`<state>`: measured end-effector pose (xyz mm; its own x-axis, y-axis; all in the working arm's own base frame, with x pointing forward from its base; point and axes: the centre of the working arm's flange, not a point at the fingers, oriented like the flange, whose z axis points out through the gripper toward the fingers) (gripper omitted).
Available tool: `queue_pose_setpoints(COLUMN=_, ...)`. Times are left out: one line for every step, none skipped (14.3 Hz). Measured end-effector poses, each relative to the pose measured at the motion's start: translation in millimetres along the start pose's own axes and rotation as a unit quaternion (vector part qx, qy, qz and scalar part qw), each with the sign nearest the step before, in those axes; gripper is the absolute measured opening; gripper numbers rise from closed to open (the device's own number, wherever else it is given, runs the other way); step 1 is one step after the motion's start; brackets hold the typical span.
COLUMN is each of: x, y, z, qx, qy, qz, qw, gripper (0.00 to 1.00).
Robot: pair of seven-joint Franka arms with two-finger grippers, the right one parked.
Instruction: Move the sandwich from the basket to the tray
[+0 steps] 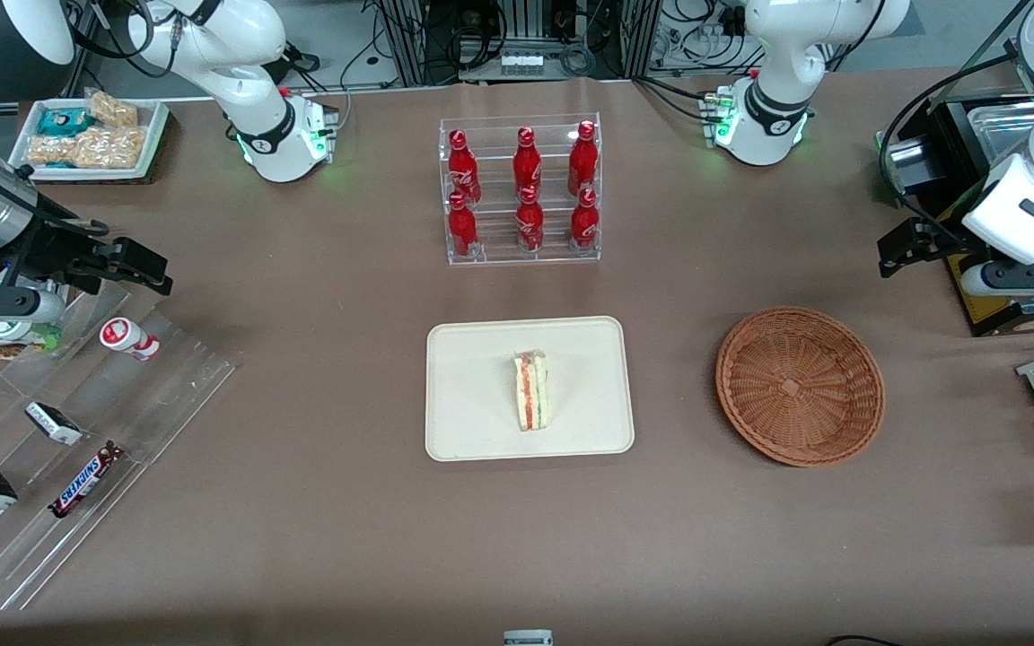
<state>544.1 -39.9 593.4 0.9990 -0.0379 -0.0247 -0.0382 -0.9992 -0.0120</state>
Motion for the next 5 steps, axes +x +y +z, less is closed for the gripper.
queue_pose_setpoints(x=0.1, y=0.9, z=-0.1, qx=-0.003, qy=0.0, qz=0.005, qw=1.0, gripper=1.0)
queue_pose_setpoints(x=0.0, y=1.9, z=0.1, qx=-0.005, qy=0.0, qz=0.007, qw=1.0, gripper=1.0)
queue_pose_setpoints(x=0.1, y=2.7, z=0.6, qx=-0.006, qy=0.0, qz=0.009, qw=0.9999, gripper=1.0)
queue_pose_setpoints(x=0.4, y=3.3, z=1.5, qx=-0.006, qy=-0.001, qz=0.01, qw=0.9999, gripper=1.0)
queue_pose_setpoints(x=0.8, y=3.6, z=3.1, qx=-0.006, qy=-0.002, qz=0.011, qw=0.9999, gripper=1.0)
